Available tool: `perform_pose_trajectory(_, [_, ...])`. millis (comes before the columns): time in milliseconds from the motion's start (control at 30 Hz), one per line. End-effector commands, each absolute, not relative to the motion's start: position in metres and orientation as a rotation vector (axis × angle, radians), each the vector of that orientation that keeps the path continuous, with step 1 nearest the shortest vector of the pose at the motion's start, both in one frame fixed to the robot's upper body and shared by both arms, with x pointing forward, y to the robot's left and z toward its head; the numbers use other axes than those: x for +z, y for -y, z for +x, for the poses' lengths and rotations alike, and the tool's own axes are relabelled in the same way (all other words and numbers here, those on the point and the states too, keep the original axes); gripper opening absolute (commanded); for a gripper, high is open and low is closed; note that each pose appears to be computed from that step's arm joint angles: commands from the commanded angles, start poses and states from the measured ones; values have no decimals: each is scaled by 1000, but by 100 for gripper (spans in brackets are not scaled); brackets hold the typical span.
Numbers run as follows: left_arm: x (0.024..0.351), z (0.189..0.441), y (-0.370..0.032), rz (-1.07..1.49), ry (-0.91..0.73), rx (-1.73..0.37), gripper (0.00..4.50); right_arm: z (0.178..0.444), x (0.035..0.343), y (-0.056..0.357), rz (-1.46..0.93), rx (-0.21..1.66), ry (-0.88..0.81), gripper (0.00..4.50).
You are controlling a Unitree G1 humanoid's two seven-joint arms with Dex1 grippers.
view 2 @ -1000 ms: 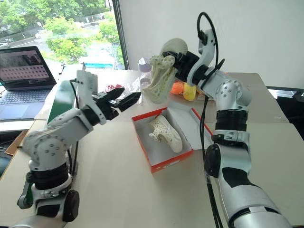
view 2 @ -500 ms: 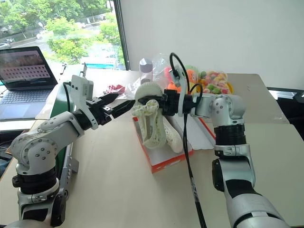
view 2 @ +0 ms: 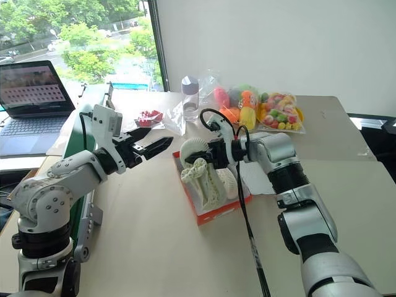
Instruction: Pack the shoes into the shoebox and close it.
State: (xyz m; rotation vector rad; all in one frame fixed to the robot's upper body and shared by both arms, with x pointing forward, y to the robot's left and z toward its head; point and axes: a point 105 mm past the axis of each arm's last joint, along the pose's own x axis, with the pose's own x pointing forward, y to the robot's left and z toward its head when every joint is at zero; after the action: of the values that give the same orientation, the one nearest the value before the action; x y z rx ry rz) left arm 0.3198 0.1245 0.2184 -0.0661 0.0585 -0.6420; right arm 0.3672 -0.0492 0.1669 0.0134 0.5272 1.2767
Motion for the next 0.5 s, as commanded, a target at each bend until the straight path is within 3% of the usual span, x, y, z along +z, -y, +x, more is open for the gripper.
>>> perform_pose_trajectory(33, [230, 316, -125, -43, 4, -633, 450, 372, 181, 42, -27, 1318, -462, 44])
perform_pose_trajectory(333, [227, 313, -128, -39, -5, -616, 450, 371, 167, 31, 58, 1379, -518, 44])
perform_pose_trajectory(500, [224, 310, -126, -34, -13, -617, 450, 379, 131, 40, -1, 1301, -594, 44])
